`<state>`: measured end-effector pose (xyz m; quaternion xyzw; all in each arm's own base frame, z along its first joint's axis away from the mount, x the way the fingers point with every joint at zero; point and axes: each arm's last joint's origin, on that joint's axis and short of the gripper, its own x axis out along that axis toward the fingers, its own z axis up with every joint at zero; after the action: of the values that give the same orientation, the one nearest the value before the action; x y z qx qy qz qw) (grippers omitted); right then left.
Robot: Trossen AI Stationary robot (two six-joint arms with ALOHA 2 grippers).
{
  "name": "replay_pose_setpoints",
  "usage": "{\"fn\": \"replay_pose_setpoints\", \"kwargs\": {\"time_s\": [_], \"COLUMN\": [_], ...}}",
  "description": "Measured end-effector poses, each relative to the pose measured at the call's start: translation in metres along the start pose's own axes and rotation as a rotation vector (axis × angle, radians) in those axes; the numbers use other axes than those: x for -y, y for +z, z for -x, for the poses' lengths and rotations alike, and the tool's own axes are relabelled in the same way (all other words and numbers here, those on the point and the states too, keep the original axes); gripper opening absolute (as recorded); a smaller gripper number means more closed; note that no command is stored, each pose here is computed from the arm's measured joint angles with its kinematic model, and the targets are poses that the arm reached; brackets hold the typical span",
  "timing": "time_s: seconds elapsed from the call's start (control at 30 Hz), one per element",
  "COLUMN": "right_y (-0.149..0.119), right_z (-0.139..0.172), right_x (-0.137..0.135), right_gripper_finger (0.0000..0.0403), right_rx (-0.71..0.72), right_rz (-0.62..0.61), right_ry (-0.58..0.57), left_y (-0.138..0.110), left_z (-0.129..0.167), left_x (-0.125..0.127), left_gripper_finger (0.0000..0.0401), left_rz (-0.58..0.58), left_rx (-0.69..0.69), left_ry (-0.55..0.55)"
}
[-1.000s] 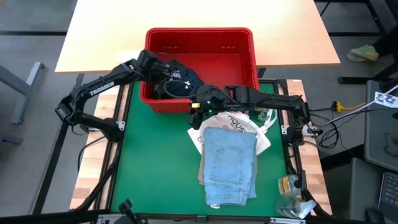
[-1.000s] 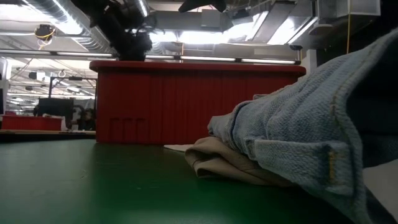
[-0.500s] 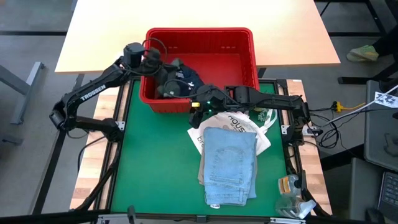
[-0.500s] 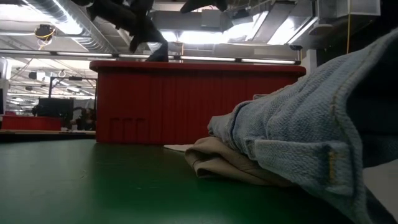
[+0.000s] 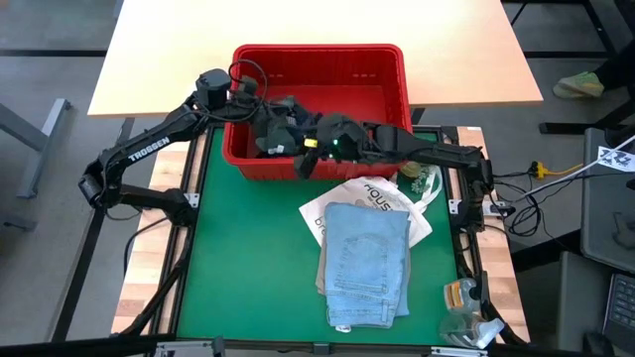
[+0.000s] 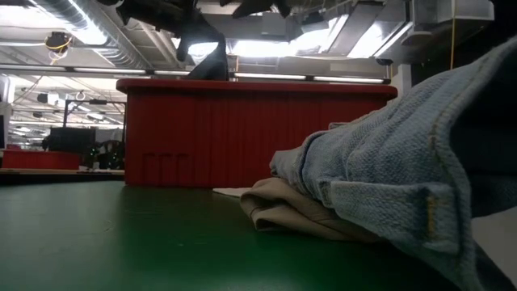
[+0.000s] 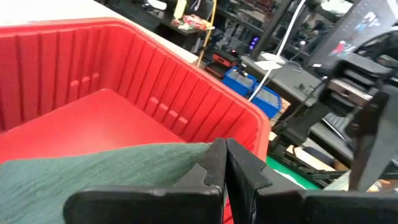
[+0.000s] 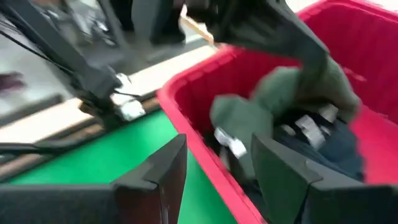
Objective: Fold Laundry from Bin
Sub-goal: Fold the green polo shirt
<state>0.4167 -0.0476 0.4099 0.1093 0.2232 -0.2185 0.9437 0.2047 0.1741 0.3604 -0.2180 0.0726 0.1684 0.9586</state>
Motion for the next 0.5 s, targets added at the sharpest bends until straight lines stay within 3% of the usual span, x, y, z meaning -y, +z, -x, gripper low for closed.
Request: {"fn": "replay_pose_setpoints", "kwargs": {"time_s": [0.2,0.5], "right_y": [0.008,-0.005], "right_z": [-0.009,-0.041], "right_x": [0.019,0.025], "right_gripper_finger": [0.0179,0.0179], "right_rx": [0.041,-0.016], "right_rz": [-0.065,-0.113], "right_ry": [-0.023,-0.047], "left_y": [-0.001,-0.001], "left_z": [-0.003,-0.004], "left_x": [0.008,0.012], "left_gripper_finger": [0.0000,0.0000], "left_rz": [-0.007,0.006], "left_rx": [0.002,0.006], "left_ry": [-0.030,-0.046]}}
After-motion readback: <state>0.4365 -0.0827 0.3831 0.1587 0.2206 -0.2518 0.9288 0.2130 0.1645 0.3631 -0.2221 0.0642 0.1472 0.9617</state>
